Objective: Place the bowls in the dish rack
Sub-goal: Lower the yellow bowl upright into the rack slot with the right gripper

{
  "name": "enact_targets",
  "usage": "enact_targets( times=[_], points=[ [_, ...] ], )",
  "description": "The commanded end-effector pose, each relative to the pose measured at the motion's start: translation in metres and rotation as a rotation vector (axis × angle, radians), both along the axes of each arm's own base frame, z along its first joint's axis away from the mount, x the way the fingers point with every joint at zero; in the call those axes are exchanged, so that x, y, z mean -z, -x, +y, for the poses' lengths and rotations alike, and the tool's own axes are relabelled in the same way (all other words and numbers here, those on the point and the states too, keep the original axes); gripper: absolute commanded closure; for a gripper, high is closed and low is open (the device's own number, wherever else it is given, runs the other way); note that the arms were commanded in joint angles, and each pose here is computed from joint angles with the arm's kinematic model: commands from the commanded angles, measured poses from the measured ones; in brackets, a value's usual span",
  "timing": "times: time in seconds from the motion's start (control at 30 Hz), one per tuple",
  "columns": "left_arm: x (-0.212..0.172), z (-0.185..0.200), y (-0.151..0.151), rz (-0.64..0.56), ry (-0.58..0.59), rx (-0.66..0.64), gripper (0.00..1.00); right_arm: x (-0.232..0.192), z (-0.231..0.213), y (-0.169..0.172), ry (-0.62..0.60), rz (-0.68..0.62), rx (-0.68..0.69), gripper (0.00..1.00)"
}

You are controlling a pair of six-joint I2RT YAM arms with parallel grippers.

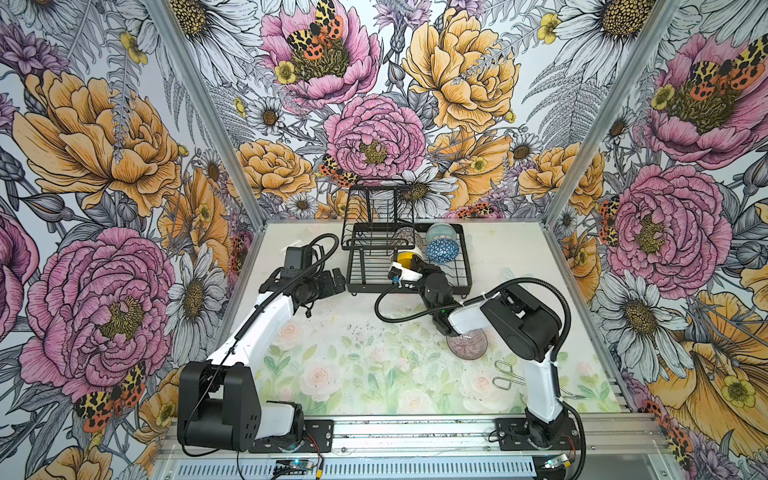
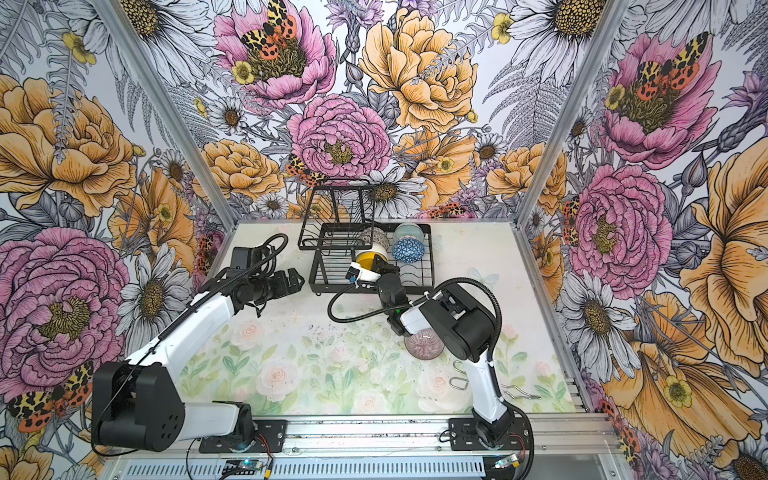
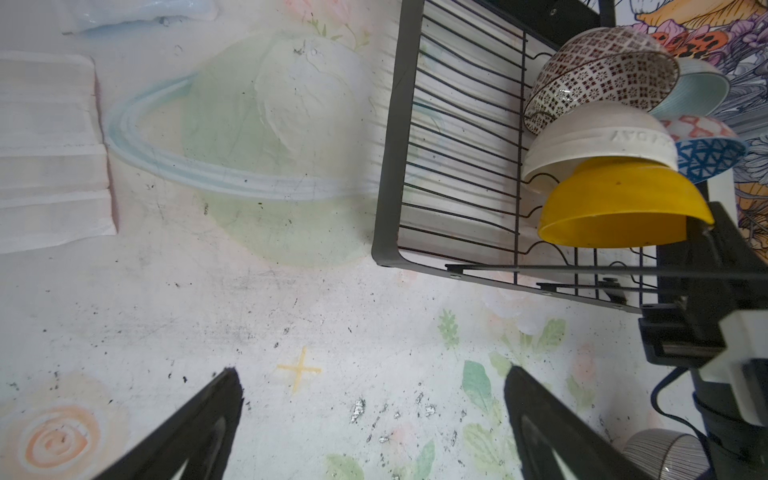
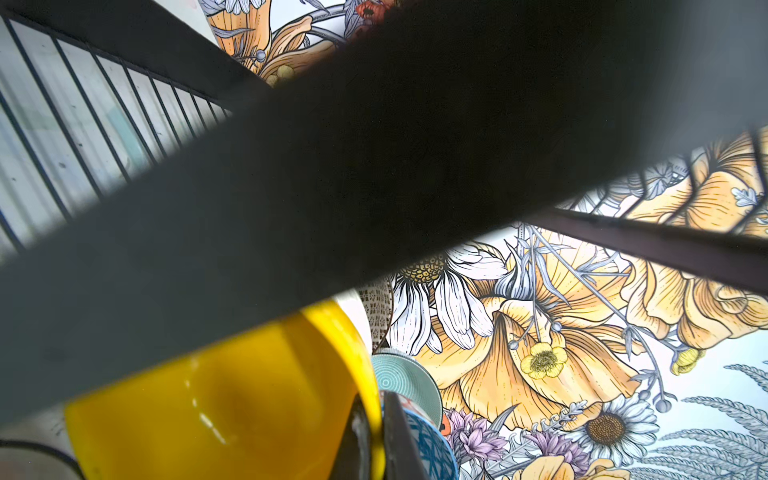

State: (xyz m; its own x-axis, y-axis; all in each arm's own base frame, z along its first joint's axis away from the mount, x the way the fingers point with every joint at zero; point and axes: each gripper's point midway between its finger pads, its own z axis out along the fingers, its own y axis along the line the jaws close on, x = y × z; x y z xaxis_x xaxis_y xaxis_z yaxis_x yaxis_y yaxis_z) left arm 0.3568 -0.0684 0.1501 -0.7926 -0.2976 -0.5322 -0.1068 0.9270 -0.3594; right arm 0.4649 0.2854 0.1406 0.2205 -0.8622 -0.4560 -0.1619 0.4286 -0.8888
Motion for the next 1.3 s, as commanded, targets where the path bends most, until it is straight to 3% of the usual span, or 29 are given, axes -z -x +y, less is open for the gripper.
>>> enact_targets(
  times=[0.0,1.27],
  points=[
    [-0.009,-0.002,-0.005,-0.036,0.030,0.000,0.01,-0.011,0.007,0.006,-0.055,0.005,-0.035,1.00],
    [-0.005,0.000,0.003,-0.041,0.032,-0.004,0.01,-0.013,0.010,0.030,-0.119,0.158,-0.113,1.00]
  ],
)
